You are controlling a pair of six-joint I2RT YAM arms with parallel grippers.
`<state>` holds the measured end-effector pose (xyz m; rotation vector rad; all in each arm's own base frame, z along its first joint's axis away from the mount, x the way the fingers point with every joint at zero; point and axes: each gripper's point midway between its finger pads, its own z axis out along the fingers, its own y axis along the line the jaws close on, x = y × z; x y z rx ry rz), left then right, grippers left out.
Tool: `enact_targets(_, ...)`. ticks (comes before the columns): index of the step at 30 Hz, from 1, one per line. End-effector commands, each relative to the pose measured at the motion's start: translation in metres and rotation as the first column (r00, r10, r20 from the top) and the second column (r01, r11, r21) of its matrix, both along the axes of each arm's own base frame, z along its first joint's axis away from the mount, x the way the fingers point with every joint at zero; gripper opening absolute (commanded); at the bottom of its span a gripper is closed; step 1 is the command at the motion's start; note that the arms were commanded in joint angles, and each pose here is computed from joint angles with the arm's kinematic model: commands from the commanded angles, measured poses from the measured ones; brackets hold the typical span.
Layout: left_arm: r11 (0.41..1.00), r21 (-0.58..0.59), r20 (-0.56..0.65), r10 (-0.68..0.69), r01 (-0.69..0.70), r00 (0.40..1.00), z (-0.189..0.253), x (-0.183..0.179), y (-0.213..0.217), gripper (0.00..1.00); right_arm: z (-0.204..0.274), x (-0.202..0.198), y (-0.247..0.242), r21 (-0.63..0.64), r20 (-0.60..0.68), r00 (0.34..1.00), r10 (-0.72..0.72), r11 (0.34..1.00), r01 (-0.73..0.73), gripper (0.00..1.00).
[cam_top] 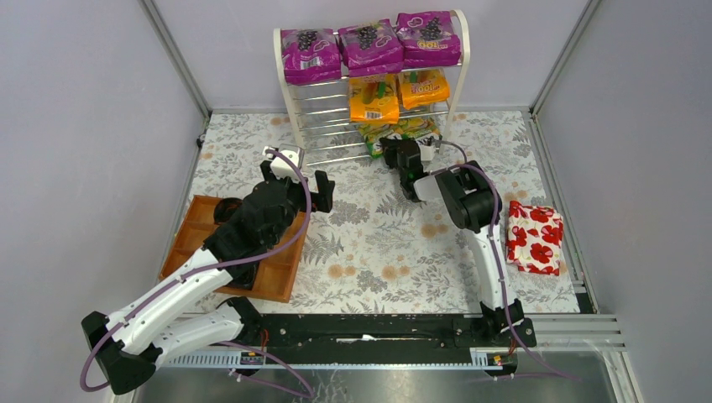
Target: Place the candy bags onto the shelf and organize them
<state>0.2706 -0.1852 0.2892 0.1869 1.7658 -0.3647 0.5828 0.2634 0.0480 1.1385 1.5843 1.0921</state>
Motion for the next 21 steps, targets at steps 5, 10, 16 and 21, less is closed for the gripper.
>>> enact_targets(5,1.0,-0.026,0.031,-0.009,0.009,0.999,0.01,0.001,-0.004,0.97,0.05,-0.003,0.018,0.011,0.039,0.999,0.029,1.0,-0.029,0.49)
enact_targets(10,1.0,-0.026,0.031,-0.011,0.012,0.999,0.01,0.001,-0.004,0.97,0.05,-0.027,0.015,0.001,0.014,0.997,0.076,0.997,-0.077,0.62)
enact_targets(16,0.999,-0.032,0.029,-0.018,0.019,0.999,0.011,0.0,-0.006,0.97,0.036,-0.04,0.02,-0.032,-0.018,0.99,0.142,0.989,-0.142,0.6)
enact_targets(21,1.0,-0.026,0.026,-0.013,0.014,1.0,0.009,0.001,-0.005,0.97,0.031,-0.037,0.033,-0.002,-0.004,0.983,0.182,0.983,-0.182,0.4)
